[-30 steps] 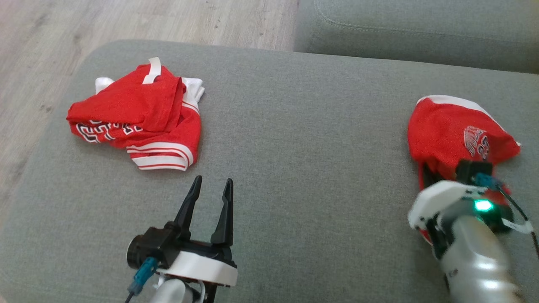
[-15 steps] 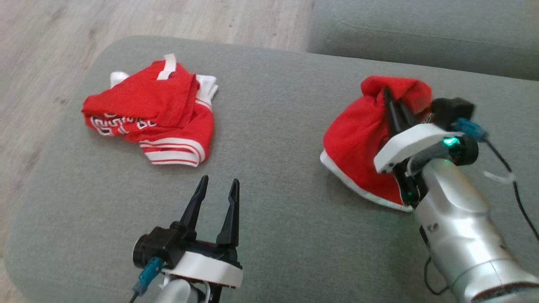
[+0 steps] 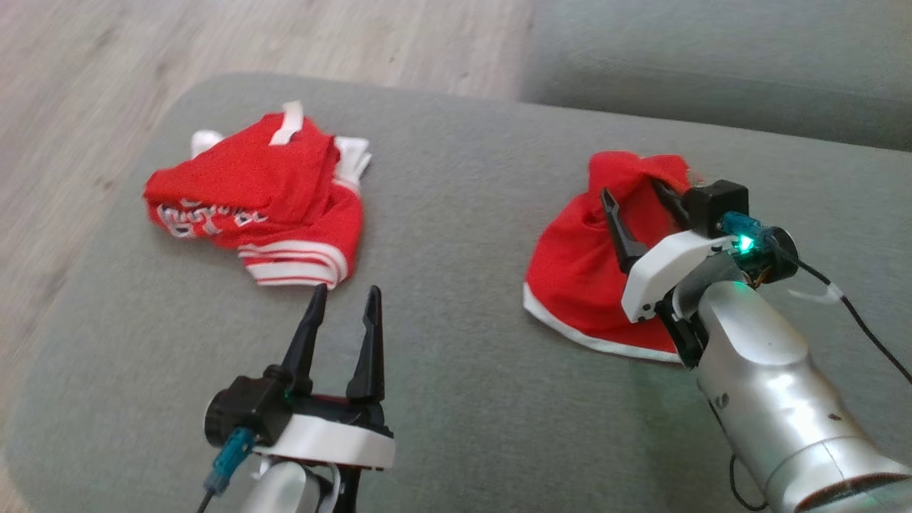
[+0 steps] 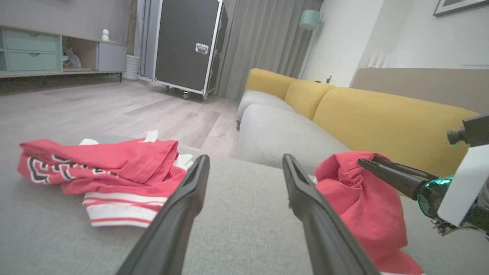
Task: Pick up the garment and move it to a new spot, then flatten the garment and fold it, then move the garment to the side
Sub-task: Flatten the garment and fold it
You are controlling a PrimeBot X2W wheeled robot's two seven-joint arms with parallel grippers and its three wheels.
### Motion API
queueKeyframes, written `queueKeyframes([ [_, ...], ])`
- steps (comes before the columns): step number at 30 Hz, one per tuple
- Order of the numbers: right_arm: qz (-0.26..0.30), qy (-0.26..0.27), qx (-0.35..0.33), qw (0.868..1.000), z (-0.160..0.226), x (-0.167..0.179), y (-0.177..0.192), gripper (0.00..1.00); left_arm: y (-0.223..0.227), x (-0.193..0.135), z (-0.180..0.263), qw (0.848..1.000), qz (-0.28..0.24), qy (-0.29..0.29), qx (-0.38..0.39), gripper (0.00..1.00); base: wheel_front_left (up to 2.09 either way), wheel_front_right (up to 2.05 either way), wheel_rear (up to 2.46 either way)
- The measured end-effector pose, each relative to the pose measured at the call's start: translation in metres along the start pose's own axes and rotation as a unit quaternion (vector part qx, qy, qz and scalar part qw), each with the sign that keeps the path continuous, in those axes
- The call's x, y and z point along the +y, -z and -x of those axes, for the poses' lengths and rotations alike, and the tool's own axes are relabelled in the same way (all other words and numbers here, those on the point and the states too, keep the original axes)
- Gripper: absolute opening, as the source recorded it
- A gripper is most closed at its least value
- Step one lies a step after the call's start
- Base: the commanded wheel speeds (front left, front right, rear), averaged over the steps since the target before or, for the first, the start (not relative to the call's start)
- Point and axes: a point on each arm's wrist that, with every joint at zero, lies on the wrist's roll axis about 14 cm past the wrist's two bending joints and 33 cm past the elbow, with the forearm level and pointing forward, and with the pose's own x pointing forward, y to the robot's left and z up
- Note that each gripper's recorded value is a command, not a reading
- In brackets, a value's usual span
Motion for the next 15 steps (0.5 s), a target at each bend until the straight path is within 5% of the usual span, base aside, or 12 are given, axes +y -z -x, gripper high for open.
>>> queueKeyframes([
  [11,0.012,0.076,-0.106,0.991,0.074,-0.034,-0.030,1.00,-0.011,-0.034,-0.006,0.998,0.001,0.055,-0.021,1.00,0.00,0.00,0.00],
  [15,-0.005,0.126,-0.120,0.985,0.118,-0.050,-0.013,1.00,-0.009,-0.047,-0.008,0.997,0.003,0.074,-0.018,1.00,0.00,0.00,0.00],
])
